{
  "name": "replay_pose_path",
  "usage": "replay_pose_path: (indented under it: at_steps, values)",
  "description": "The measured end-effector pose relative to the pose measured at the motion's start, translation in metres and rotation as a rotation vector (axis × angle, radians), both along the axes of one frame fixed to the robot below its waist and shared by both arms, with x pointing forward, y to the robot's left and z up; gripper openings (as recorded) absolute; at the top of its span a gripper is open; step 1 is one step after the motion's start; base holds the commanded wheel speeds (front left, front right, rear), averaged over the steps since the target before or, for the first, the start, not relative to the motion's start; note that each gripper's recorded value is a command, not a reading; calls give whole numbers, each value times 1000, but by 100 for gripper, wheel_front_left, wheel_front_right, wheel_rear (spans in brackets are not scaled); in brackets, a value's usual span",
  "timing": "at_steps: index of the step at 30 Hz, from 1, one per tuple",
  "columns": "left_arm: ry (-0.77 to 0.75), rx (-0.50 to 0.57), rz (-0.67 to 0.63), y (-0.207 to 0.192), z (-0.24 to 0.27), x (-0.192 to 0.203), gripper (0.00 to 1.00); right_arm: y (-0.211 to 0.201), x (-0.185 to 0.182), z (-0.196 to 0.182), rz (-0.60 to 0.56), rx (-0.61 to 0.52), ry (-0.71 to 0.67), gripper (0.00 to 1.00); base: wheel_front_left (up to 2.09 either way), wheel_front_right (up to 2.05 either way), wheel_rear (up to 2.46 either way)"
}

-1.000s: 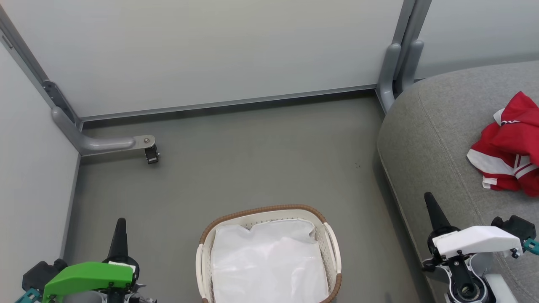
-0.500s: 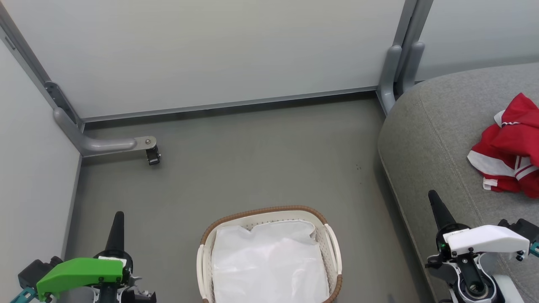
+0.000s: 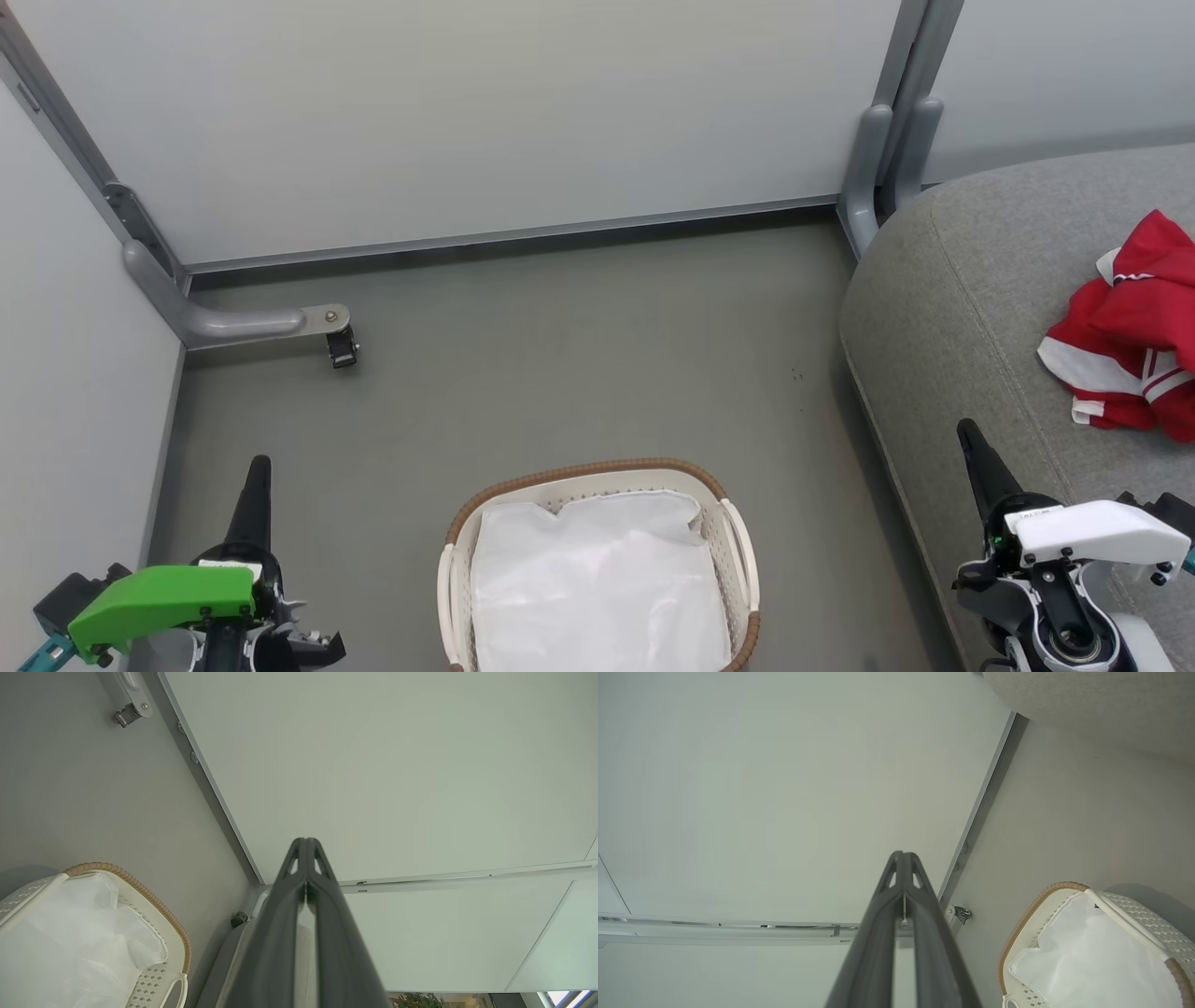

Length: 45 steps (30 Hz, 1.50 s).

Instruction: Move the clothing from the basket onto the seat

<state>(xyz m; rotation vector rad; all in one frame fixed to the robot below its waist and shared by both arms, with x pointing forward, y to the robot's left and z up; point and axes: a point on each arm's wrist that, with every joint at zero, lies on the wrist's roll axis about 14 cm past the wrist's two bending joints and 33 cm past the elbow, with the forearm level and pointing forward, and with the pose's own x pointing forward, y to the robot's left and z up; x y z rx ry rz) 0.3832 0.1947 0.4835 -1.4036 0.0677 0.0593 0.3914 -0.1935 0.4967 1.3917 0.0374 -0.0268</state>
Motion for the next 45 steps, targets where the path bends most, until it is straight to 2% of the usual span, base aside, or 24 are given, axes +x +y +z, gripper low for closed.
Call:
replay_pose_path:
  at_steps: [25, 45]
  values:
    - [-67, -172, 6, 4, 19, 4, 0, -5, -1, 11, -6, 183, -42, 0, 0, 0, 0]
    - [-70, -173, 6, 4, 20, 4, 0, -6, -1, 11, -6, 184, -43, 0, 0, 0, 0]
